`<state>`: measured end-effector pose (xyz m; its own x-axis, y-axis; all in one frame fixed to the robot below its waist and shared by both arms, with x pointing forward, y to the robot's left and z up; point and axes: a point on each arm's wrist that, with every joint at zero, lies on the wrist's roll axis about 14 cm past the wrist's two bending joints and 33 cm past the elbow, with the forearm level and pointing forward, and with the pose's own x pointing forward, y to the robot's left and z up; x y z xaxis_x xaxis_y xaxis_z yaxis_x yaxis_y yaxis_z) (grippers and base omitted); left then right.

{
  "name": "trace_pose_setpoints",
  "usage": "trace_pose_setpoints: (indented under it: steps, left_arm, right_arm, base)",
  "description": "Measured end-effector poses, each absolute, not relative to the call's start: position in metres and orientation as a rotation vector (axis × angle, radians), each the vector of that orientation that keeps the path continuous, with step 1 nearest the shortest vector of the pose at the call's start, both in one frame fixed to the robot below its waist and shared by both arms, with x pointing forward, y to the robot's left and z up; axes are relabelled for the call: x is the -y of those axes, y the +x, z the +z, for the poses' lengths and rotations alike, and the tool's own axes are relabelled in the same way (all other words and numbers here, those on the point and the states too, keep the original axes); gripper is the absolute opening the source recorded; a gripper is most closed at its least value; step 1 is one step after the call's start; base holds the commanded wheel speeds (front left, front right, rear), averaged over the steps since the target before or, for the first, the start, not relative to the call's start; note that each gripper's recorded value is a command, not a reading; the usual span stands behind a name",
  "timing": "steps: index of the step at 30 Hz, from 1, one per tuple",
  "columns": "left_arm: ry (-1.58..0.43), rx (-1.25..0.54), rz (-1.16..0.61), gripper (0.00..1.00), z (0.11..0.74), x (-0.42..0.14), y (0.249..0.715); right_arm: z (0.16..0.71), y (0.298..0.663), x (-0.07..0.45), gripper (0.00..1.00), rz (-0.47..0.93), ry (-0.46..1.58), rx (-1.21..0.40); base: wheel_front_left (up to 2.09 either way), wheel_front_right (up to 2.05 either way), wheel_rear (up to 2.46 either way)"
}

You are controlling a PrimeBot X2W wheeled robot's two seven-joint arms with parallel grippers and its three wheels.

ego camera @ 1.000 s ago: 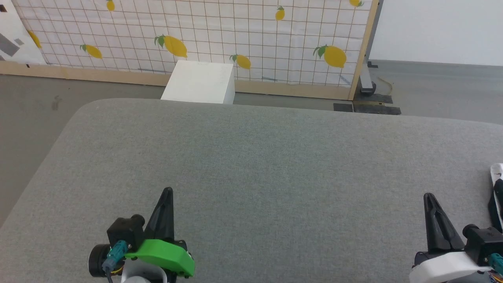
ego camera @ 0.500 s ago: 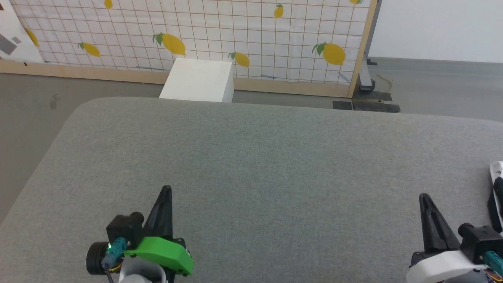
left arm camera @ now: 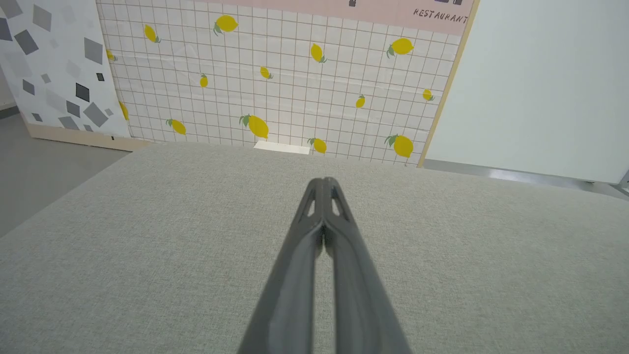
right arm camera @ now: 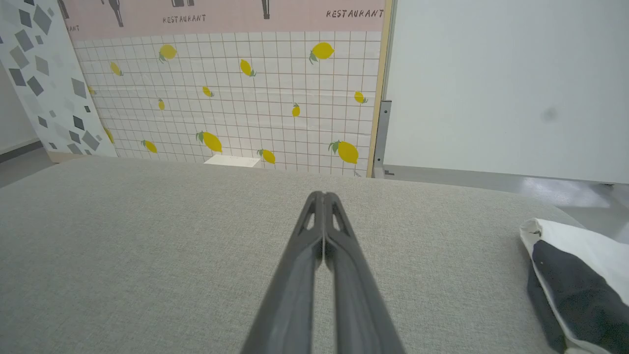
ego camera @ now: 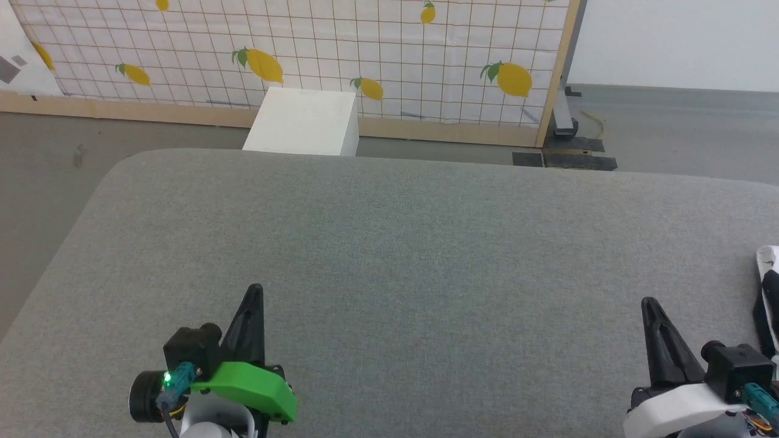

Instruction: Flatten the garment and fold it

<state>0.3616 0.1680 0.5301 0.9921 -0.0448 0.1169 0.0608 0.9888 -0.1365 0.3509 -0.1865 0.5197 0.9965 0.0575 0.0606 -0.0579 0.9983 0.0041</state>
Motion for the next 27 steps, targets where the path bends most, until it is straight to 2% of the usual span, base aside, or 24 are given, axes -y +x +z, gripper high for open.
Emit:
trace_pose_setpoints:
  steps: [27]
  left_arm:
    - [-0.086,0.092,-0.047,0.0,0.5331,-0.1695,0.3673]
  right_arm:
    - [0.5194,0.3557,0.1795,0.0,0.077,-0.003,0.035]
  base:
    - [0.0,0.0,0.0]
